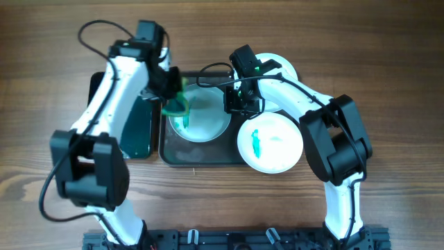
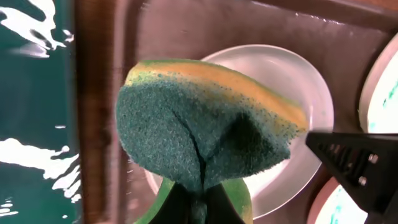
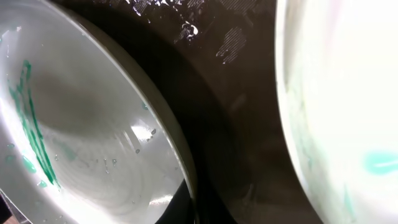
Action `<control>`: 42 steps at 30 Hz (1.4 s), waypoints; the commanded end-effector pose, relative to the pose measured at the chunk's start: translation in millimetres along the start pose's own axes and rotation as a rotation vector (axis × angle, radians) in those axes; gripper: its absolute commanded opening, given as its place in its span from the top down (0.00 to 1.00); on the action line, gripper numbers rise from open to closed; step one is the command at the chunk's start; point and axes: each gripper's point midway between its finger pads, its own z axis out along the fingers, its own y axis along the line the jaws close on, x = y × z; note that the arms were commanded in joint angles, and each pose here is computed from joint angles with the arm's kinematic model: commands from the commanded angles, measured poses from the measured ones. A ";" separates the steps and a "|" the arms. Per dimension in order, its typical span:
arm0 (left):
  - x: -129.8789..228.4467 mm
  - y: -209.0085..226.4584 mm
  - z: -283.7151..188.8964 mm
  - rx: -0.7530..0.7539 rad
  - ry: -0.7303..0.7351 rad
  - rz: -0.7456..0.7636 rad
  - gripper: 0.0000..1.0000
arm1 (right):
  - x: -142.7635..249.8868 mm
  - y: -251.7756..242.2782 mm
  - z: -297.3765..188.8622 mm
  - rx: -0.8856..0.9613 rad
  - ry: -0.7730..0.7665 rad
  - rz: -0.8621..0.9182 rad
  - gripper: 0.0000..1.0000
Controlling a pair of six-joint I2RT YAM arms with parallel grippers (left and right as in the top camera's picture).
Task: Clean dirty plates on tray and stack at the side
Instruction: 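Scrub the plate with the sponge while the right gripper holds its rim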
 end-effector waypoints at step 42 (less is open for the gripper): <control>4.4 78.9 82.7 -0.528 0.006 -0.157 0.96 | 14.5 -30.2 27.0 0.061 0.053 0.066 0.96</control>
